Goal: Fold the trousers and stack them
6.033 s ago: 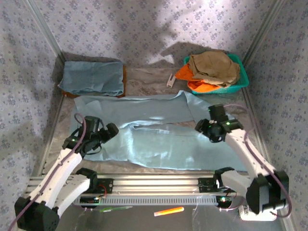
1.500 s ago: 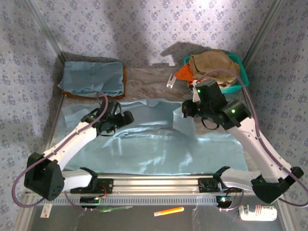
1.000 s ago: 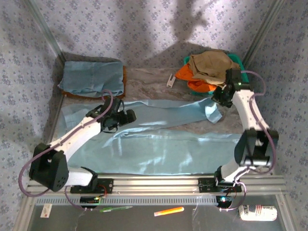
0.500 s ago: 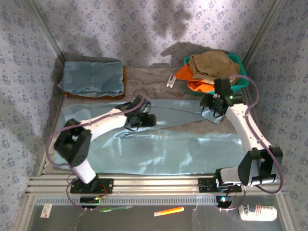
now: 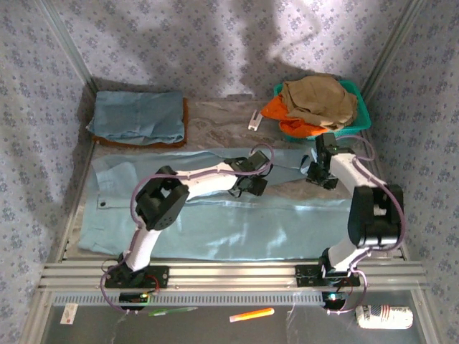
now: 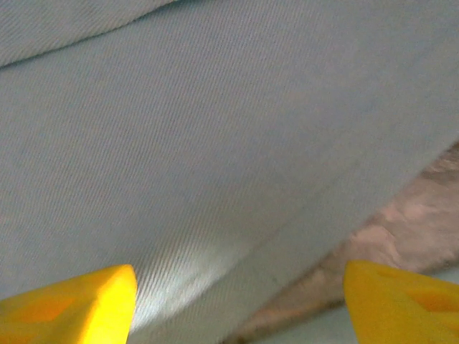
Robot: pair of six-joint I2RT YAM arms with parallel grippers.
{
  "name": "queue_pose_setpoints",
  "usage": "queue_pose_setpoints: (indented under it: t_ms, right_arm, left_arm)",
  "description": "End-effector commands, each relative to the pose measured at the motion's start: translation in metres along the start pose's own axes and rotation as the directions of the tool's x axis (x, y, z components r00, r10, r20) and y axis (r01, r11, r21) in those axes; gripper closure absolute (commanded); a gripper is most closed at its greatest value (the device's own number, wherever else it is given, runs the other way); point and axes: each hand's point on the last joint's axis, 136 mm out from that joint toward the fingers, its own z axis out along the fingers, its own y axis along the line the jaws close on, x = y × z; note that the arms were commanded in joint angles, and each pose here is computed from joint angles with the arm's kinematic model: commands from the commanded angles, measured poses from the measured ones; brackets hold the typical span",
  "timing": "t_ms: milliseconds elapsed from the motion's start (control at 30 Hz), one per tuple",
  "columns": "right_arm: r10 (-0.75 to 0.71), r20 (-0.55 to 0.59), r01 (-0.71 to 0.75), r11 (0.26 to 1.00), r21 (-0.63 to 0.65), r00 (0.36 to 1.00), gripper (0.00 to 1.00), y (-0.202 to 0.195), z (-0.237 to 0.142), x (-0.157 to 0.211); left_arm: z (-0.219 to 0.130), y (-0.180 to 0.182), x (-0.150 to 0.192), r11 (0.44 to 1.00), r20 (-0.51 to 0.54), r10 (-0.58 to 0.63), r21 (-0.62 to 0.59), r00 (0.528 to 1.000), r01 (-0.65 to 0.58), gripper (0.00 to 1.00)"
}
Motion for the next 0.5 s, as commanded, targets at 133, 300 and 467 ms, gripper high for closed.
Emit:
queue_pose_setpoints:
  t_ms: [133,300,467]
  right_arm:
    - [-0.078,-0.015,0.079,0.996,0.050,0.997,0.36,0.000,0.018,-0.034]
    - [-0.066,-0.051,0.068,0.997,0.033,0.996,0.33,-0.003,0.033,-0.042]
    - [-0.018,-0.126,0.018,1.000,-0.004,0.992,0.48,-0.005,0.054,-0.033]
  left_arm:
    - [0.006,0.013,0.012,0.994,-0.078,0.077,-0.070,0.994,-0.083,0.31]
    - [0.013,0.020,0.038,0.994,-0.122,0.079,-0.061,0.989,-0.087,0.58]
    - [0.012,0.025,0.048,0.993,-0.140,0.087,-0.068,0.986,-0.097,0.85]
